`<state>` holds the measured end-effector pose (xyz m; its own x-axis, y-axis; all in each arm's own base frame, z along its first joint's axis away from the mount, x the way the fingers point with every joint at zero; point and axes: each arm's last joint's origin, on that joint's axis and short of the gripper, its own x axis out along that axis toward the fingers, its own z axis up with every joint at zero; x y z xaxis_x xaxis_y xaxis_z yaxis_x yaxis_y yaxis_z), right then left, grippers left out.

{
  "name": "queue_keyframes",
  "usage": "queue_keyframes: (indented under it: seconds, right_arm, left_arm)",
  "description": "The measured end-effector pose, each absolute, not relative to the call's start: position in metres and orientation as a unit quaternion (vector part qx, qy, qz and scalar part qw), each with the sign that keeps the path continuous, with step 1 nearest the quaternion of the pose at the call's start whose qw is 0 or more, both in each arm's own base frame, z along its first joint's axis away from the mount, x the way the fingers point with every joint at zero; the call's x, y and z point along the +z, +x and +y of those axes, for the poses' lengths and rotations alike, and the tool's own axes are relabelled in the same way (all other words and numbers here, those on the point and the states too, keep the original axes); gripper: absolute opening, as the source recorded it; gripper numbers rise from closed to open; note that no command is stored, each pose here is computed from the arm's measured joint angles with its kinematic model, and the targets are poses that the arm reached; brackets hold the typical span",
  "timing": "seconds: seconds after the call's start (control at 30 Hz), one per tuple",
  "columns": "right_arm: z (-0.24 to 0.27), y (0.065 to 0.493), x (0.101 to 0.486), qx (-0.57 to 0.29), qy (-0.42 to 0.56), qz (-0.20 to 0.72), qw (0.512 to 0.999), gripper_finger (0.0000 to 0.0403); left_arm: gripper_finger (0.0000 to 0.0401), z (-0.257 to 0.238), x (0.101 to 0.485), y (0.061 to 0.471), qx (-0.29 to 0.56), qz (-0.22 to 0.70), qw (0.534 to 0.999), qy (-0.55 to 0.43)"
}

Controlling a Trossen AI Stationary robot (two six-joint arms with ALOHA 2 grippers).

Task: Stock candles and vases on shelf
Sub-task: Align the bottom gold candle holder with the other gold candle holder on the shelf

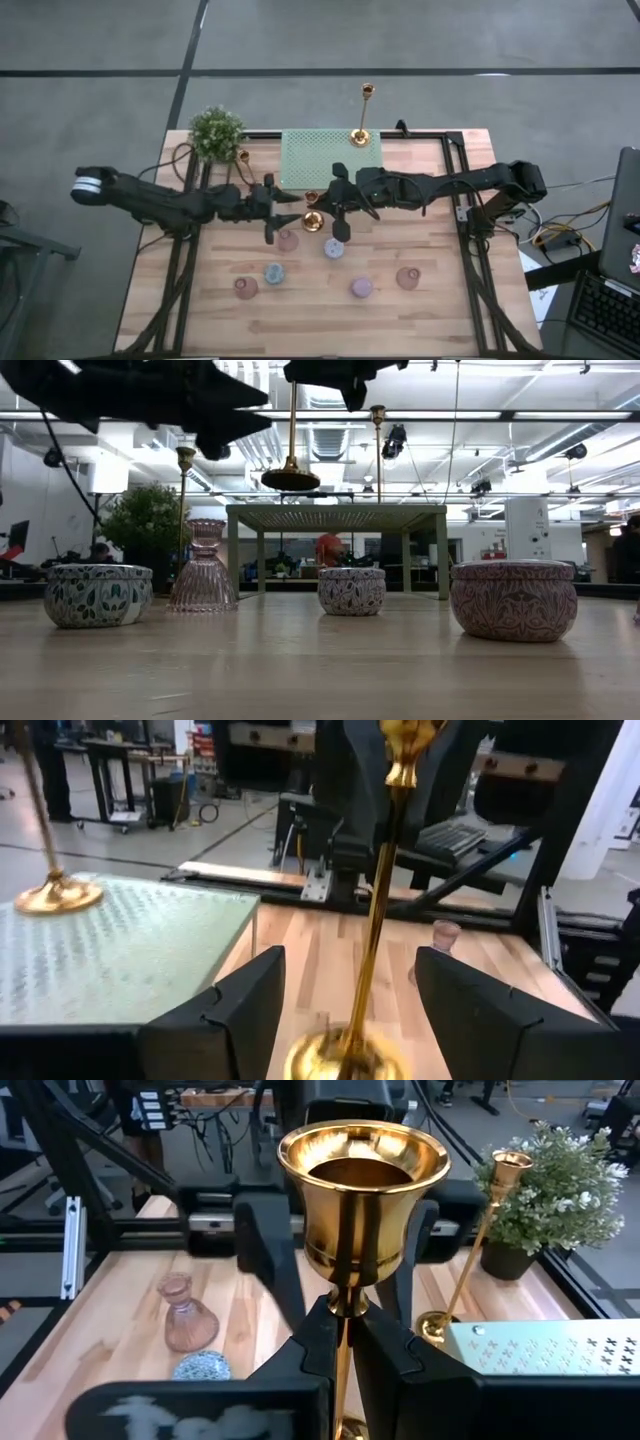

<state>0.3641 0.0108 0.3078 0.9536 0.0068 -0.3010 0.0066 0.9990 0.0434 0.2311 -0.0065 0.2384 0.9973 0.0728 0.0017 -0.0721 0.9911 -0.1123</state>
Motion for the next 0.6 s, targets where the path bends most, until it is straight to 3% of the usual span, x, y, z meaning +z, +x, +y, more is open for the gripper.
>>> queue_keyframes:
  seconds: [0.33,0.6]
  right_arm:
    - [0.011,0.364,0.308,0.0,0.022,0.15,0.988,0.0013]
    - [0.011,0.364,0.308,-0.001,0.025,0.153,0.988,0.0013]
  left_arm:
    - [0.0229,-0.011,0.239,0.269,0.03,0.022,0.998,-0.05]
    - [0.0208,-0.011,0.246,0.27,0.03,0.008,0.998,-0.052]
